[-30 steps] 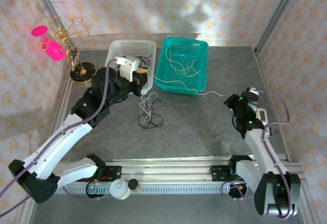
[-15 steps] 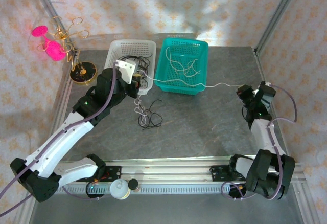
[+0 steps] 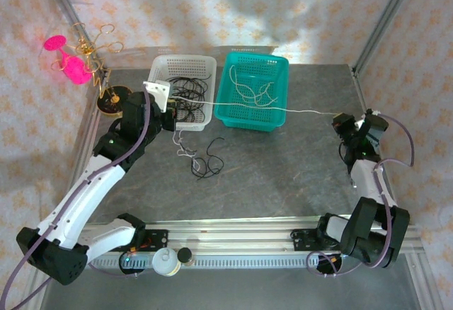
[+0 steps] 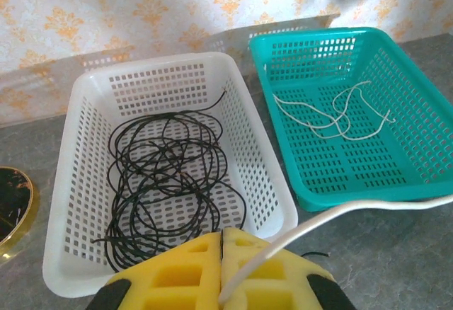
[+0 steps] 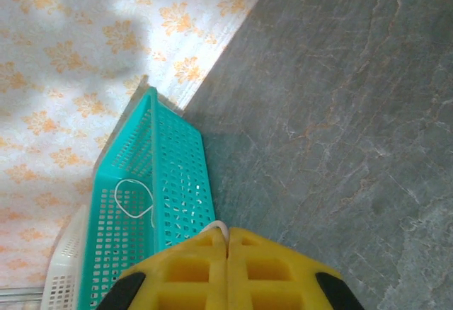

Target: Untangle the cables

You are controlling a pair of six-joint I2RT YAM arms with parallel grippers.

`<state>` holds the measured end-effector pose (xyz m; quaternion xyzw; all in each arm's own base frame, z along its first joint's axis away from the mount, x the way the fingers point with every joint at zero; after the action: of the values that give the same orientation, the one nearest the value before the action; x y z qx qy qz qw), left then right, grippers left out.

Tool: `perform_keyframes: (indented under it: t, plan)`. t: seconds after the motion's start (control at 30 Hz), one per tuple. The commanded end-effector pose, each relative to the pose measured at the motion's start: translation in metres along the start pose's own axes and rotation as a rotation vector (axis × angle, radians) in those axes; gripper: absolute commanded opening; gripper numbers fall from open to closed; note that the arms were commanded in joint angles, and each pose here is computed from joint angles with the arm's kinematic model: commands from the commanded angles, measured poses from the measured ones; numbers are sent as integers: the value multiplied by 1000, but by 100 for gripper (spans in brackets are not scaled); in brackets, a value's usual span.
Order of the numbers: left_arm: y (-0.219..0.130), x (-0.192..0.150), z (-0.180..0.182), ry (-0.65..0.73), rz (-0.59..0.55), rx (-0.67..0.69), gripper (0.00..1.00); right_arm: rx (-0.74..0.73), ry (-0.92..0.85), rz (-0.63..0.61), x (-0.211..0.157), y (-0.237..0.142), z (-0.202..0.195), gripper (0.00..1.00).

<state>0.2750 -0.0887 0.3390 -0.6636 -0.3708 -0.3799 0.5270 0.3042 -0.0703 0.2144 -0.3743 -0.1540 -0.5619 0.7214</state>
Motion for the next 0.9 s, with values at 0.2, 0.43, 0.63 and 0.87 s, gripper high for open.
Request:
perform_keyframes:
  t: [0.2, 0.43, 0.63, 0.87]
  plan:
    - [-3, -6, 23, -16, -20, 84, 0, 30, -25, -73, 30, -7, 10, 0]
    - [-6, -8, 29, -19, -18, 95, 0, 32, 18, -98, 38, -19, -5, 0]
    - [-7, -9, 30, -19, -19, 100, 0, 29, 24, -100, 38, -19, -7, 0]
    - [-11, -11, 36, -20, -21, 112, 0, 25, 21, -109, 40, -20, -6, 0]
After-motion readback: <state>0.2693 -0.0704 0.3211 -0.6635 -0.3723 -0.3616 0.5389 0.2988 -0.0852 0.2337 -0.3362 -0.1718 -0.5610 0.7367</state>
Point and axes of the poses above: each hand's point on the last joint's axis, 136 mm out from that joint toward the fingers, its own y axis out along the fingers, its own z axis along the line the jaws close on, x = y × z, the point moved 7 cm from there along -y, back along the fingers, and after that the axes turned 10 degrees about -y, right-handed, at the moved point
